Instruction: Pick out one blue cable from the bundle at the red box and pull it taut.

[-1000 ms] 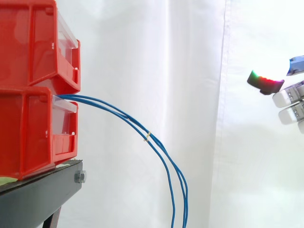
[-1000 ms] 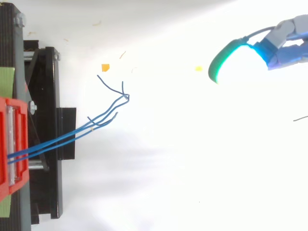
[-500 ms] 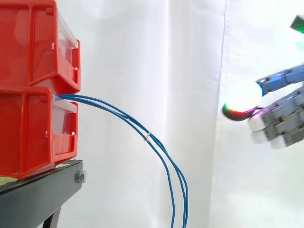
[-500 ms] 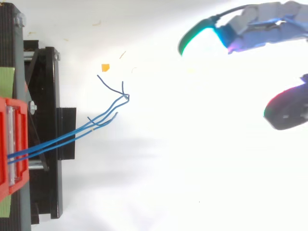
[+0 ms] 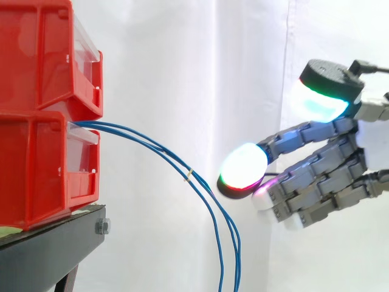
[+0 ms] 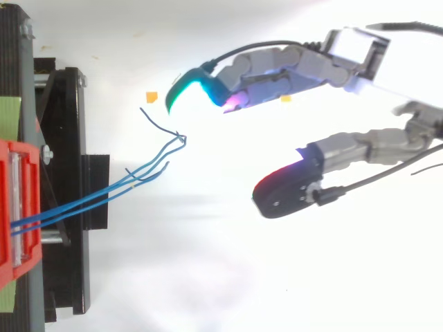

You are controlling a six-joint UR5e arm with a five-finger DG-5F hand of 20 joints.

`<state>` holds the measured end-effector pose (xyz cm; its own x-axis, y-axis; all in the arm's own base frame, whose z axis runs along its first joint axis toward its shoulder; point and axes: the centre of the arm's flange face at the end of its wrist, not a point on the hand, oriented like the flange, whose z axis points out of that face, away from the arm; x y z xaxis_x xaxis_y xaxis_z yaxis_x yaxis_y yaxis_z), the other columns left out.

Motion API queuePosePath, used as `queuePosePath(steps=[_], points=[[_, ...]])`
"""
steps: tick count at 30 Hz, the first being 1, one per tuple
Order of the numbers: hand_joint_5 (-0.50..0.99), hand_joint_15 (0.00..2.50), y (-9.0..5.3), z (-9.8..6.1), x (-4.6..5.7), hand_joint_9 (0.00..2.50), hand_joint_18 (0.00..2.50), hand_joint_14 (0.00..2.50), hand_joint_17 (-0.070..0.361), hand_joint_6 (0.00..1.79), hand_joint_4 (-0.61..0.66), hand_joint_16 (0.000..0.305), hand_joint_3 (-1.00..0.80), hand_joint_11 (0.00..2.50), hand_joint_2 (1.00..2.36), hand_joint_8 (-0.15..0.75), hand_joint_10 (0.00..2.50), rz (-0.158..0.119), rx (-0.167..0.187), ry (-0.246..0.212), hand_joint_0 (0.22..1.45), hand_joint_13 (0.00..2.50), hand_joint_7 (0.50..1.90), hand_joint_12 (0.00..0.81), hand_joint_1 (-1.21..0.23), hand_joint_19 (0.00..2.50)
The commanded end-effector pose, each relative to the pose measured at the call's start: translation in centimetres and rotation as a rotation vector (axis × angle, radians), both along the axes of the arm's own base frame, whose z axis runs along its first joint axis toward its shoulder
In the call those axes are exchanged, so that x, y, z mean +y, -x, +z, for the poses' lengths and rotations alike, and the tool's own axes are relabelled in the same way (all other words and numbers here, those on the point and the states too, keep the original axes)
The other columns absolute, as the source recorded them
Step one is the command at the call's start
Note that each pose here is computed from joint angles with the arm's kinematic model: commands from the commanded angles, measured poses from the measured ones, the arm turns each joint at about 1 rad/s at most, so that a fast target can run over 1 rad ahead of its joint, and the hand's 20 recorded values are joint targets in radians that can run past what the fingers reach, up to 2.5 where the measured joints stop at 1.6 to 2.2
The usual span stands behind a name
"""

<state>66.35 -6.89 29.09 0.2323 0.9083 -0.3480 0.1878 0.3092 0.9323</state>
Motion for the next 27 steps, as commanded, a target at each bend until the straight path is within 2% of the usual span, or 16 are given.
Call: queuePosePath(steps=[1,6,12,14,17,18,20,22,23,27], points=[[-0.19,0.00,-1.5,-0.9,0.3,0.62,0.34,0.00,0.096,0.50,0.15,0.043,-0.50,0.04,1.00,0.221,0.00,0.008,-0.032,0.001,0.50,0.48,0.63,0.282,-0.63,0.28],[-0.19,0.00,-2.5,-1.2,0.4,0.63,0.34,0.00,0.095,0.50,0.16,0.042,-0.50,0.06,1.00,0.223,0.00,0.009,-0.067,0.034,0.50,0.49,0.64,0.283,-0.63,0.29],[-0.18,0.00,-3.1,-1.4,0.5,0.64,0.35,0.00,0.094,0.50,0.17,0.042,-0.50,0.07,1.00,0.230,0.00,0.009,-0.102,0.052,0.50,0.50,0.65,0.284,-0.64,0.30],[-0.18,0.00,-3.2,-2.0,0.5,0.65,0.36,0.00,0.094,0.50,0.17,0.042,-0.50,0.07,1.00,0.230,0.00,0.009,-0.094,0.056,0.50,0.50,0.65,0.283,-0.64,0.30],[-0.18,0.00,-3.8,-3.9,0.3,0.66,0.36,0.00,0.094,0.50,0.18,0.042,-0.50,0.09,1.00,0.230,0.00,0.010,-0.077,0.054,0.50,0.51,0.66,0.285,-0.64,0.31],[-0.18,0.00,-4.1,-3.8,0.2,0.66,0.36,0.00,0.094,0.50,0.18,0.042,-0.50,0.09,1.00,0.229,0.00,0.015,-0.087,0.046,0.50,0.51,0.66,0.285,-0.64,0.31],[-0.17,0.00,-4.3,-4.4,0.2,0.67,0.36,0.00,0.094,0.50,0.18,0.042,-0.50,0.10,1.00,0.232,0.00,0.021,-0.083,0.044,0.50,0.52,0.68,0.286,-0.64,0.31],[-0.17,0.00,-4.7,-4.2,0.3,0.67,0.37,0.00,0.094,0.50,0.19,0.042,-0.50,0.10,1.00,0.232,0.00,0.035,-0.095,0.045,0.50,0.52,0.69,0.286,-0.65,0.32],[-0.17,0.01,-5.1,-4.8,0.4,0.67,0.37,0.00,0.093,0.50,0.19,0.041,-0.50,0.11,1.00,0.231,0.00,0.044,-0.094,0.046,0.51,0.53,0.70,0.288,-0.65,0.32],[-0.16,0.02,-5.9,-5.5,0.1,0.69,0.39,0.00,0.094,0.50,0.20,0.042,-0.50,0.14,1.00,0.228,0.01,0.058,-0.096,0.045,0.51,0.54,0.75,0.292,-0.66,0.34]])
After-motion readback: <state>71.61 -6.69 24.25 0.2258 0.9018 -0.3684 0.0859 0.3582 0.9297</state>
